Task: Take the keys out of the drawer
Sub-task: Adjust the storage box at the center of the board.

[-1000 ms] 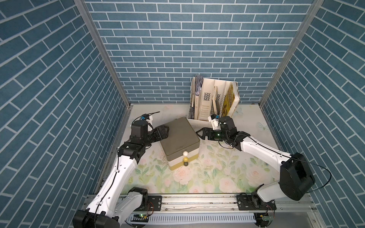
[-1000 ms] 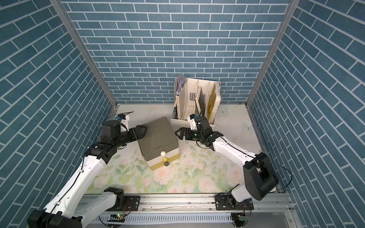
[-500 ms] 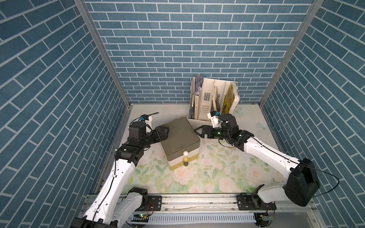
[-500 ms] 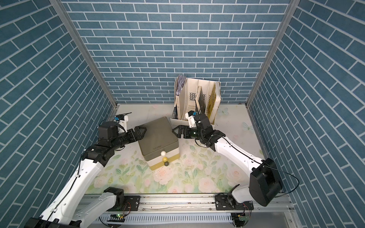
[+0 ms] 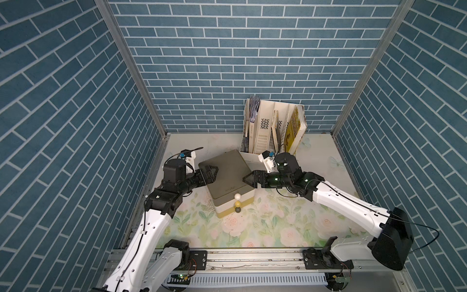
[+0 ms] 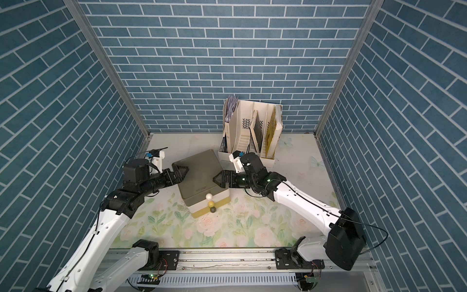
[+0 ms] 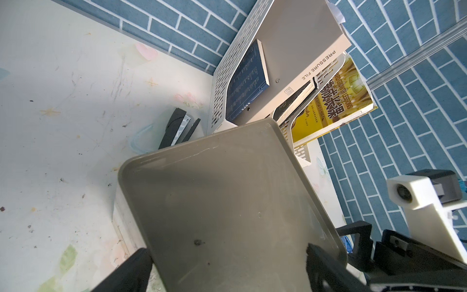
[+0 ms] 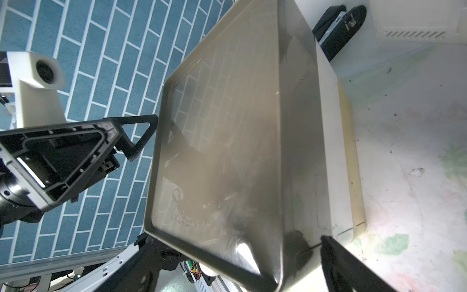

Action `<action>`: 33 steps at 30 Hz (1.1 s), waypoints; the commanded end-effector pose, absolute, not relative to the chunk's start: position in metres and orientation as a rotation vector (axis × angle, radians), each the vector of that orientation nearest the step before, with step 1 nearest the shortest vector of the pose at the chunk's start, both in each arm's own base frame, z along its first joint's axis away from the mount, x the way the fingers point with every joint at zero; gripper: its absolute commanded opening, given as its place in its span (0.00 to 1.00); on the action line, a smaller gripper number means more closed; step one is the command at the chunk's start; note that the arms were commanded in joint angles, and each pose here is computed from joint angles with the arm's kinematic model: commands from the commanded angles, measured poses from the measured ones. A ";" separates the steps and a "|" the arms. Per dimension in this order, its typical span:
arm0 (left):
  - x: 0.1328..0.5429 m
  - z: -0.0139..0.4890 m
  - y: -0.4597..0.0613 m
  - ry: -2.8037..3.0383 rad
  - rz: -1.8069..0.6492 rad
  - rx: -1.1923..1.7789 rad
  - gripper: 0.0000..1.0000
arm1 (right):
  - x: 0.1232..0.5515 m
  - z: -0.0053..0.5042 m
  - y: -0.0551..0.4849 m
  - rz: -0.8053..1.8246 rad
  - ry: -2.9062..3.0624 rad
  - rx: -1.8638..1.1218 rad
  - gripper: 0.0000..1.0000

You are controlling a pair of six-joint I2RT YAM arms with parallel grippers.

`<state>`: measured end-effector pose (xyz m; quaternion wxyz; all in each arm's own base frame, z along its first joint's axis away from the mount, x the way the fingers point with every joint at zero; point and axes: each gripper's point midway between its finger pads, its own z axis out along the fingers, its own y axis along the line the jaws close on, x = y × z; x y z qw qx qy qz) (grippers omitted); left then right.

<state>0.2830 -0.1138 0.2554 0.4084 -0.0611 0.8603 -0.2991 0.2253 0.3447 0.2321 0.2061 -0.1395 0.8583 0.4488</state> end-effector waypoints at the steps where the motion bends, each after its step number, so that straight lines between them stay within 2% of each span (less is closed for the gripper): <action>1: 0.278 0.247 -0.122 2.190 -0.793 -0.139 1.00 | 0.217 0.228 0.340 1.251 2.426 -0.326 1.00; 12: 0.281 0.235 -0.128 2.218 -0.802 -0.134 1.00 | 0.215 0.226 0.363 1.363 2.370 -0.324 1.00; 21: 0.285 0.228 -0.131 2.237 -0.801 -0.131 1.00 | 0.224 0.221 0.370 1.350 2.369 -0.309 0.99; 27: 0.287 0.225 -0.133 2.244 -0.804 -0.133 1.00 | 0.229 0.222 0.372 1.343 2.367 -0.297 0.95; 33: 0.287 0.225 -0.135 2.242 -0.815 -0.129 1.00 | 0.232 0.225 0.362 1.264 2.389 -0.262 0.98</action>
